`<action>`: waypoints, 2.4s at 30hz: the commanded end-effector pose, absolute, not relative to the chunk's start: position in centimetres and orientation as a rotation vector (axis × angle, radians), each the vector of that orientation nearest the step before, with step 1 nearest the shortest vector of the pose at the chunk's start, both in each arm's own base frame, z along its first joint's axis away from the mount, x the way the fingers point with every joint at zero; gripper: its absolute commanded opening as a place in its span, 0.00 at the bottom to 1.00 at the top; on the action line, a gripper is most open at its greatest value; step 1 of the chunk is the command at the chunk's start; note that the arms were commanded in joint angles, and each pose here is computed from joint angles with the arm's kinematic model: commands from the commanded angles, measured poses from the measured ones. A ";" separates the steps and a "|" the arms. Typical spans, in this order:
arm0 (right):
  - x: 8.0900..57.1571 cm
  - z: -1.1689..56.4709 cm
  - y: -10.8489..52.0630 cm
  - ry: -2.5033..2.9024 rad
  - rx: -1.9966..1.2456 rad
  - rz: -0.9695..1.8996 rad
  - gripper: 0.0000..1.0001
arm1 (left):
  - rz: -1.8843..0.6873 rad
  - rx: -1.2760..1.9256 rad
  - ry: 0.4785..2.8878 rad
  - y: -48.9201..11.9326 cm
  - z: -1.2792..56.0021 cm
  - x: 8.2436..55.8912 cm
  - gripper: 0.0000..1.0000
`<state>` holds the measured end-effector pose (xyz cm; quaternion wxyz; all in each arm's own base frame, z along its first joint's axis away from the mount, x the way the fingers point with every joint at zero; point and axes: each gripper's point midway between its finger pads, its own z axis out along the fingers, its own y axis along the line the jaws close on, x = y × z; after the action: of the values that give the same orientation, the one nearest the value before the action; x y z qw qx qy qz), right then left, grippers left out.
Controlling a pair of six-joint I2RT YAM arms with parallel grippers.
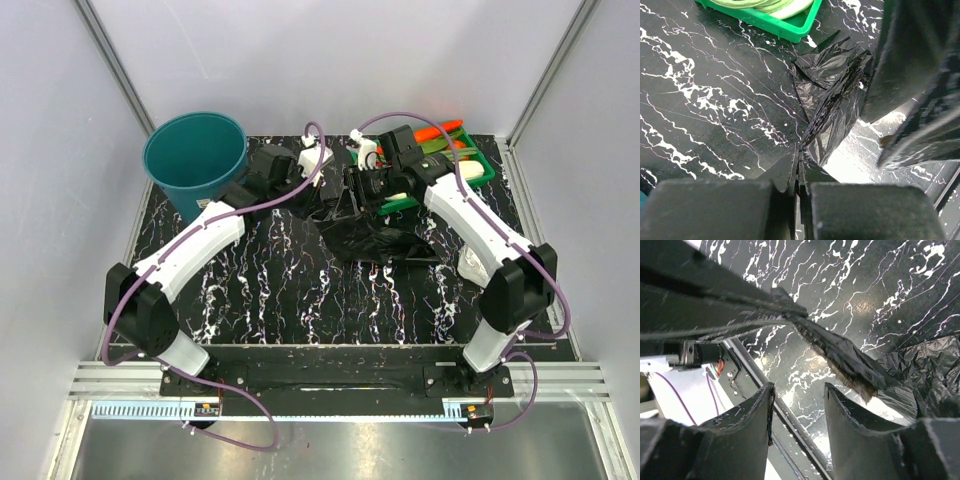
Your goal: Put the trash bags into the trash bin
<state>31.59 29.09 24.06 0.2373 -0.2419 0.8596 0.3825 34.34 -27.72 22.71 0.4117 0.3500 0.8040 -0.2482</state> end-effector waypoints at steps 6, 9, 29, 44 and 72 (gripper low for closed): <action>34.2 25.8 30.7 2.342 -0.505 1.090 0.52 | -0.587 0.805 1.986 -28.2 23.7 35.0 0.00; 34.9 26.1 30.3 2.328 -0.471 1.051 0.52 | -0.584 0.808 1.992 -28.3 23.3 34.9 0.00; 36.8 24.3 28.7 2.390 -0.339 0.994 0.50 | -0.612 0.843 1.984 -29.3 23.5 34.1 0.00; 37.1 24.1 29.3 2.398 -0.349 1.029 0.49 | -0.608 0.865 1.979 -29.6 23.4 34.0 0.00; 37.3 23.8 28.9 2.389 -0.382 0.994 0.47 | -0.659 0.913 1.959 -30.5 23.6 33.1 0.00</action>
<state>36.39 28.88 21.99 0.2278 -0.1294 0.8941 0.3631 32.94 -29.58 21.22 0.4005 0.3548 0.8081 -0.2463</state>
